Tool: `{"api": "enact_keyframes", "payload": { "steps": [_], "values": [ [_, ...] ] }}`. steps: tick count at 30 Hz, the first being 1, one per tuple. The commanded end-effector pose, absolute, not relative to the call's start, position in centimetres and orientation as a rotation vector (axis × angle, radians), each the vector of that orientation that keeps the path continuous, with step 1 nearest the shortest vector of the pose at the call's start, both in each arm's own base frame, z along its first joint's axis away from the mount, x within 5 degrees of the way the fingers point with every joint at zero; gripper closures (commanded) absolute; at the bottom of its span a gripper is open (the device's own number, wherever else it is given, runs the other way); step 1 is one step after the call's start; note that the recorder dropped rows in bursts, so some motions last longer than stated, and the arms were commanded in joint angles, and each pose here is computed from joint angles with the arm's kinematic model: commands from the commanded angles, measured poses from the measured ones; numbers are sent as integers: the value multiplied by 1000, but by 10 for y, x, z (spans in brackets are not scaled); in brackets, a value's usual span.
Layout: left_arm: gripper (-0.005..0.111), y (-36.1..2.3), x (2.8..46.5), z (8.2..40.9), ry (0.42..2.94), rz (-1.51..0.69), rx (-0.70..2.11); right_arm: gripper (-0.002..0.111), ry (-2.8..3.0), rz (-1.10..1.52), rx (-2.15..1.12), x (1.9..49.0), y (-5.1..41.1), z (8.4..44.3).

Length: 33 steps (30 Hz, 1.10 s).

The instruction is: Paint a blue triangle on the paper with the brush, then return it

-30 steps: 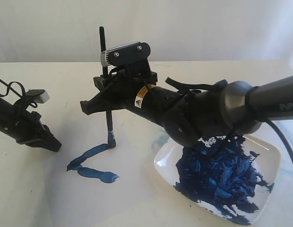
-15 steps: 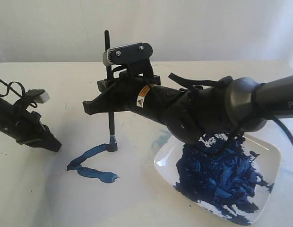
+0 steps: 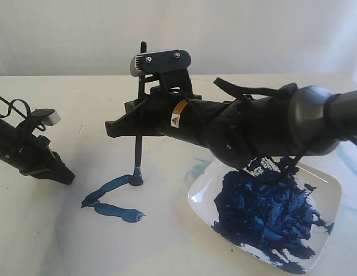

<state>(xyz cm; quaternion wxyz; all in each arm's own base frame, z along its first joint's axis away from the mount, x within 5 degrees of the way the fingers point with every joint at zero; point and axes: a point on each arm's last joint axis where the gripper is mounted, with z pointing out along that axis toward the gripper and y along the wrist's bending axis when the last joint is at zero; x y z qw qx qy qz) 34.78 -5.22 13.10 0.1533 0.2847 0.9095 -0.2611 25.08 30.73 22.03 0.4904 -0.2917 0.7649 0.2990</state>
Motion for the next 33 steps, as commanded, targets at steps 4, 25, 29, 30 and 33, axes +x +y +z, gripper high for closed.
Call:
{"api": "enact_keyframes", "payload": {
  "steps": [4, 25, 29, 30, 33],
  "values": [
    [107, -54, 345, 130, 2617, -790, 822, 108, 1919, 696, -725, 249, 303, 218],
    [107, -54, 345, 130, 2617, -790, 822, 108, 1982, 653, -740, 242, 292, 235],
    [107, -54, 345, 130, 2617, -790, 822, 108, 1985, 652, -736, 241, 290, 238],
    [107, -54, 345, 130, 2617, -790, 822, 108, 1986, 651, -737, 240, 290, 239],
    [107, -54, 345, 130, 2617, -790, 822, 108, 1982, 652, -734, 239, 288, 243]
  ]
}}
